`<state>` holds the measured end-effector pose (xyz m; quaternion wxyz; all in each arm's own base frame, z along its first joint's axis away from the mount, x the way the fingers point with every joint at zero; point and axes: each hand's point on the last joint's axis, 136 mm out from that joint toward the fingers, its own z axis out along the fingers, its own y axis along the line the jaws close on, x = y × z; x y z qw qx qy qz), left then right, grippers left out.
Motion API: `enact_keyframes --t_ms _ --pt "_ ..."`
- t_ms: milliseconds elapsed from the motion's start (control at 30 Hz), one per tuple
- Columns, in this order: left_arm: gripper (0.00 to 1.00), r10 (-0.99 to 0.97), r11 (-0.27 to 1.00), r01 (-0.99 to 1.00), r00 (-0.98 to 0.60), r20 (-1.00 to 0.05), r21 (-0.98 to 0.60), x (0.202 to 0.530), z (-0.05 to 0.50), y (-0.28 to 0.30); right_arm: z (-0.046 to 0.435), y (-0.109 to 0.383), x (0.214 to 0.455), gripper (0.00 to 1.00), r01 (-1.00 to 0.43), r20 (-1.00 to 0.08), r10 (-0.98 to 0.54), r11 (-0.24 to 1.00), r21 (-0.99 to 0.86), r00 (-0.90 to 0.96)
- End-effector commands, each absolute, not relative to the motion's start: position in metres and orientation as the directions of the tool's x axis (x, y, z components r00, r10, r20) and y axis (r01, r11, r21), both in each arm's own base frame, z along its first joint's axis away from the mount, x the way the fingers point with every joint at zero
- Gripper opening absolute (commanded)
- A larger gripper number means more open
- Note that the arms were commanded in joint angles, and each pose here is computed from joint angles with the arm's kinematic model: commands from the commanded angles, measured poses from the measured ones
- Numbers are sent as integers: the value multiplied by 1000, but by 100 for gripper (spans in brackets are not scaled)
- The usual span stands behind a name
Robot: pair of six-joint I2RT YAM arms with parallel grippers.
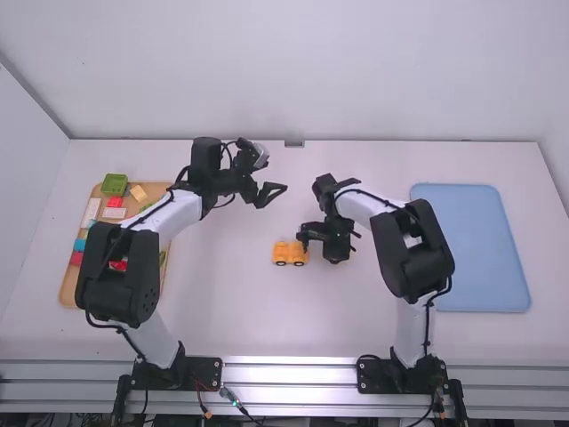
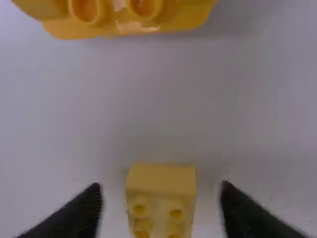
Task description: Assemble lego blocks to make yellow taxi
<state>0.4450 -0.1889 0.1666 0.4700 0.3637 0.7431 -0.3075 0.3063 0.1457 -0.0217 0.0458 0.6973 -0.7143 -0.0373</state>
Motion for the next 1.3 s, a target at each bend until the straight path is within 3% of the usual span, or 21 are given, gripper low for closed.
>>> enact_keyframes --t_ms 0,167,367,667,1033,1133,1167,1267 --pt "99 243 535 837 -283 -928 -115 447 171 -190 -15 149 307 99 -994 -1 -1000 24 103 -24" --pt "99 241 535 839 -269 -933 -103 449 174 -190 3 164 328 99 -989 -56 -989 131 64 -135" --pt "99 241 542 836 -250 -938 -83 452 176 -190 40 188 331 99 -987 -209 -967 124 107 -144" --pt "99 269 531 845 -240 -933 -64 449 171 -189 99 198 349 99 -992 -611 -785 130 7 -107" --pt "99 451 399 914 -129 -883 71 422 138 -189 107 162 392 99 -912 -692 -658 411 3 -299" --pt "99 485 267 957 -30 -874 115 400 130 -194 105 161 386 99 -916 -683 -663 400 20 -305" --pt "99 480 176 973 50 -876 152 385 128 -198 103 164 380 99 -932 -685 -673 362 24 -279" --pt "99 453 69 976 153 -878 206 365 123 -201 98 177 361 99 -974 -719 -677 226 2 -159"
